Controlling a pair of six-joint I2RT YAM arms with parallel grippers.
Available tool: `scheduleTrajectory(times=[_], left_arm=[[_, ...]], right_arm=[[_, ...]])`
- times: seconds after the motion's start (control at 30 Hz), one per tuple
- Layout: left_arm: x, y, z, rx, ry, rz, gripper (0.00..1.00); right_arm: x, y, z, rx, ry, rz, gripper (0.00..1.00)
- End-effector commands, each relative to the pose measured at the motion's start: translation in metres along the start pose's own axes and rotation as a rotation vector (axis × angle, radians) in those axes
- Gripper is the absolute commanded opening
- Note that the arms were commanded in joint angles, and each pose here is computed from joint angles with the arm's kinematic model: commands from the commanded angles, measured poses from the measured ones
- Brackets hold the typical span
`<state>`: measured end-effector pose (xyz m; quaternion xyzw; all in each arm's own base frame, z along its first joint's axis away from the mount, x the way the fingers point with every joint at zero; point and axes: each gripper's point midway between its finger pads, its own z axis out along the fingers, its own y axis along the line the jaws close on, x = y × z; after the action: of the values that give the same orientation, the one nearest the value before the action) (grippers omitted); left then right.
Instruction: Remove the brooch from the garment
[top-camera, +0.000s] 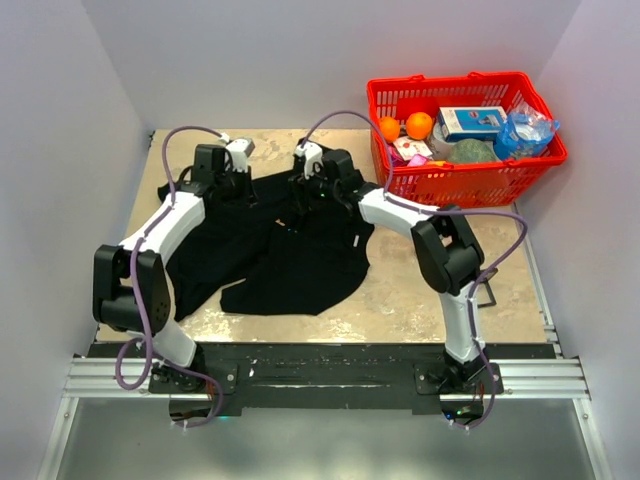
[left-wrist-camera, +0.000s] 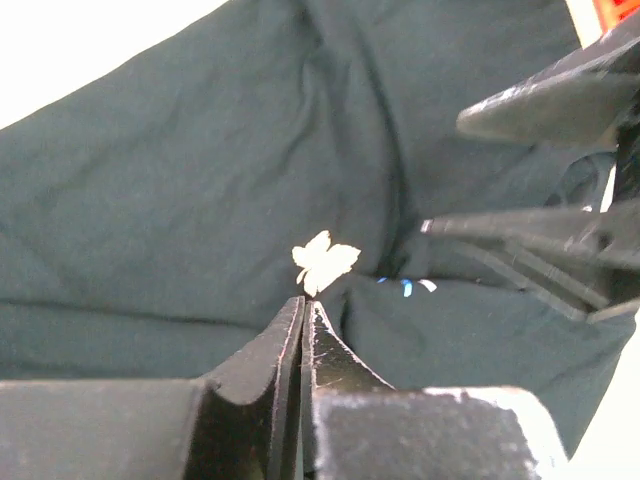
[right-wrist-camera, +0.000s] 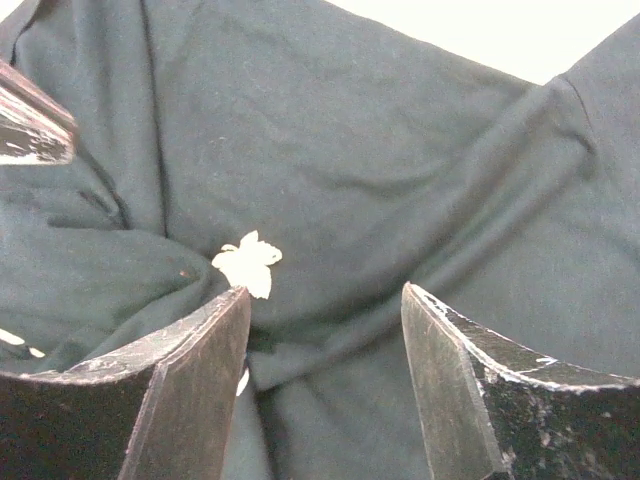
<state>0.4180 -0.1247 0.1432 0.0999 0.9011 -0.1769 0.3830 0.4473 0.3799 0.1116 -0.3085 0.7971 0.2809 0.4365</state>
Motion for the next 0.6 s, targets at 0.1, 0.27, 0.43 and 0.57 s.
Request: scheduleTrajectory(times=[0.1,0.27,0.43,0.57], left_arm=[[0.062,-0.002,0.02,0.078,0.156,-0.065,0.09],[0.093,0.004,0.031,0.073,0.222,-0.077,0.09],[0.125,0.0,0.032,0.104,0.306,-0.118,0.08],[0.146,0.004,0.034,0.09,0.363,-0.139,0.08]], right_arm=[[0.028,0.021,0.022,-0.127,0.067,-0.144,0.59],[0.047,0.034,0.017,-0.133,0.109,-0.194,0.56],[0.073,0.065,0.005,-0.198,0.159,-0.29,0.56],[0.091,0.074,0.002,-0.215,0.191,-0.293,0.56]])
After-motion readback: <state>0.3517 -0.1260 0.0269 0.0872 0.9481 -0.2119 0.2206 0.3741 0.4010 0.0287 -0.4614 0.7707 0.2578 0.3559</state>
